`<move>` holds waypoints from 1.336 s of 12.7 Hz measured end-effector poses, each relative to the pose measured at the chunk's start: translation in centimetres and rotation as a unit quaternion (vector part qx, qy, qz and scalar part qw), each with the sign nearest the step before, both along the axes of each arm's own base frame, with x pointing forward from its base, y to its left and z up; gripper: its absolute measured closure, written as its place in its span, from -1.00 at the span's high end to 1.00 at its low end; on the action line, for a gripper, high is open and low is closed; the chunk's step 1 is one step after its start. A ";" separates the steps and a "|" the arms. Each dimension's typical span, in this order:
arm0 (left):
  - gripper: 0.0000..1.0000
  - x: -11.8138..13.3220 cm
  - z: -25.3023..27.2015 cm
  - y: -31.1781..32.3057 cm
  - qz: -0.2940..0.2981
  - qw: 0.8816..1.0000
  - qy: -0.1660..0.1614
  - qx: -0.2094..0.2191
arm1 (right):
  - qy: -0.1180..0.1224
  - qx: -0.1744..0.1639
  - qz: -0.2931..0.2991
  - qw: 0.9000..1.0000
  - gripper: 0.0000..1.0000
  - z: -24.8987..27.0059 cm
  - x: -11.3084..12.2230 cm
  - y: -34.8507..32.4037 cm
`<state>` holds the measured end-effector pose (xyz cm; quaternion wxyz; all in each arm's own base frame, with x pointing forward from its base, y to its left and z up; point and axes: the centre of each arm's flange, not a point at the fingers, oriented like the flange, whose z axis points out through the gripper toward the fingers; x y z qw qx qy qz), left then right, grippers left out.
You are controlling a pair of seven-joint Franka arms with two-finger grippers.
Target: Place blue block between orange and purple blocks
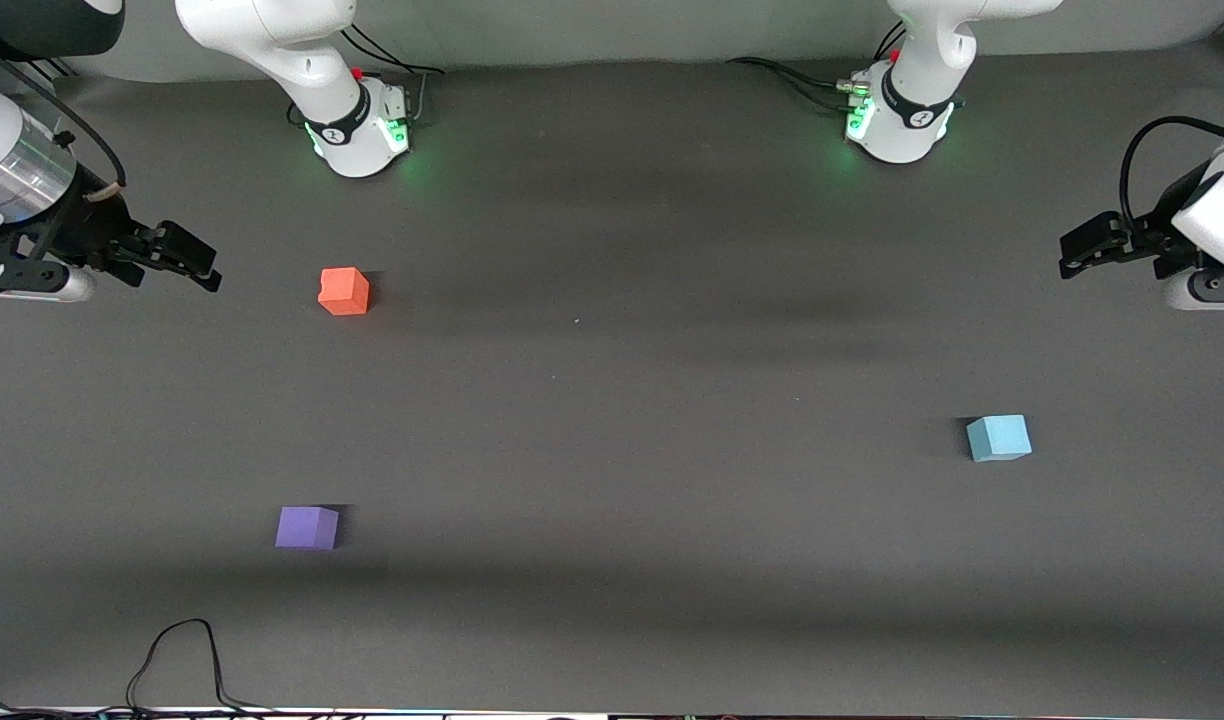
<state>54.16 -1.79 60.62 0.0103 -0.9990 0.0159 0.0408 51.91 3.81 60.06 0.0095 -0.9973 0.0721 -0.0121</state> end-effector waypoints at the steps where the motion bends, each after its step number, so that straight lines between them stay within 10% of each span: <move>1: 1.00 0.0 0.0 0.0 0.000 1.000 0.000 0.000 | 0.000 0.000 -0.003 1.000 1.00 0.0 0.0 -0.3; 17: 1.00 0.3 -1.6 7.1 0.032 0.999 0.006 -0.007 | -0.001 -0.002 0.001 1.000 1.00 -0.5 0.1 0.2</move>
